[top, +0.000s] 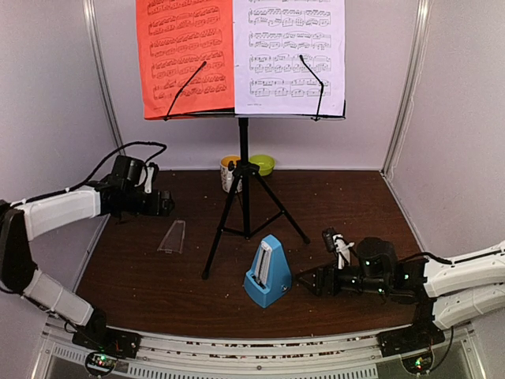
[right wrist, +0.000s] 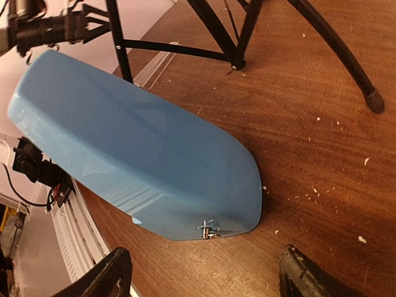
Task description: Set up the instrument practice props
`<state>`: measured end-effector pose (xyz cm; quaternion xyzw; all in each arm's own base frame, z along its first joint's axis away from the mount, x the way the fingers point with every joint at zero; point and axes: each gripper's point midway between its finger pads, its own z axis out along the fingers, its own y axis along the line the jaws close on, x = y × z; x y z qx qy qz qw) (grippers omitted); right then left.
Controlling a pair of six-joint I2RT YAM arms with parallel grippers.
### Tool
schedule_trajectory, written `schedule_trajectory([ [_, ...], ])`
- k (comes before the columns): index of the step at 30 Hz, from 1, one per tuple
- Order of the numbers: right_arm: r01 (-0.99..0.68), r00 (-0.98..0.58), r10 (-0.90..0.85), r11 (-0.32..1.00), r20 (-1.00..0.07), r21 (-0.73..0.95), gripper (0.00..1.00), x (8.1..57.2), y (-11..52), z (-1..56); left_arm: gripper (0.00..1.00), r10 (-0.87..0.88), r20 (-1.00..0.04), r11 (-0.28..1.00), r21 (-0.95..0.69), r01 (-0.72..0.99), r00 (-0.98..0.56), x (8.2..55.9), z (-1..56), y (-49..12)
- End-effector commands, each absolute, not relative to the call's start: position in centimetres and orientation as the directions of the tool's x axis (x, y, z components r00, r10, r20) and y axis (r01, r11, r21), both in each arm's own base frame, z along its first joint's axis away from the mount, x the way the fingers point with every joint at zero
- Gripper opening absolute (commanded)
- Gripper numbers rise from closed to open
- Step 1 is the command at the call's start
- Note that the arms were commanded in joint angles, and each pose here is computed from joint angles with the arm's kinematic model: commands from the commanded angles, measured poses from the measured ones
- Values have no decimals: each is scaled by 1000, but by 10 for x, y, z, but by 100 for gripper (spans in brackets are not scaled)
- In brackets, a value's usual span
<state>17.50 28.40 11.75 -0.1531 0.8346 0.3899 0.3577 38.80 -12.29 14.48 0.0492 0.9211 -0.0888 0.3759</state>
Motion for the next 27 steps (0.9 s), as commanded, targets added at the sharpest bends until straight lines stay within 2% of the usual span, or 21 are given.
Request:
schedule_trajectory([
  [1, -511, -708, 60, 644, -704, 569, 75, 179, 290, 110, 88, 52, -807, 967, -107, 232, -588, 369, 176, -125],
  [4, -512, -719, 57, 630, -693, 584, 60, 178, 298, 106, 86, 82, -850, 954, -83, 287, -520, 348, 185, -130],
  [8, -512, -724, 50, 629, -688, 585, 53, 183, 309, 100, 83, 101, -899, 915, -85, 394, -427, 319, 194, -153],
  [14, -494, -735, 48, 646, -677, 582, 44, 189, 317, 90, 70, 124, -943, 771, -104, 628, -310, 271, 198, -211],
  [18, -473, -729, 60, 676, -681, 566, 40, 197, 316, 87, 56, 182, -930, 716, -98, 691, -320, 251, 175, -242],
  [27, -434, -732, 77, 714, -677, 550, 30, 207, 315, 85, 39, 339, -859, 681, -58, 730, -383, 242, 130, -319],
])
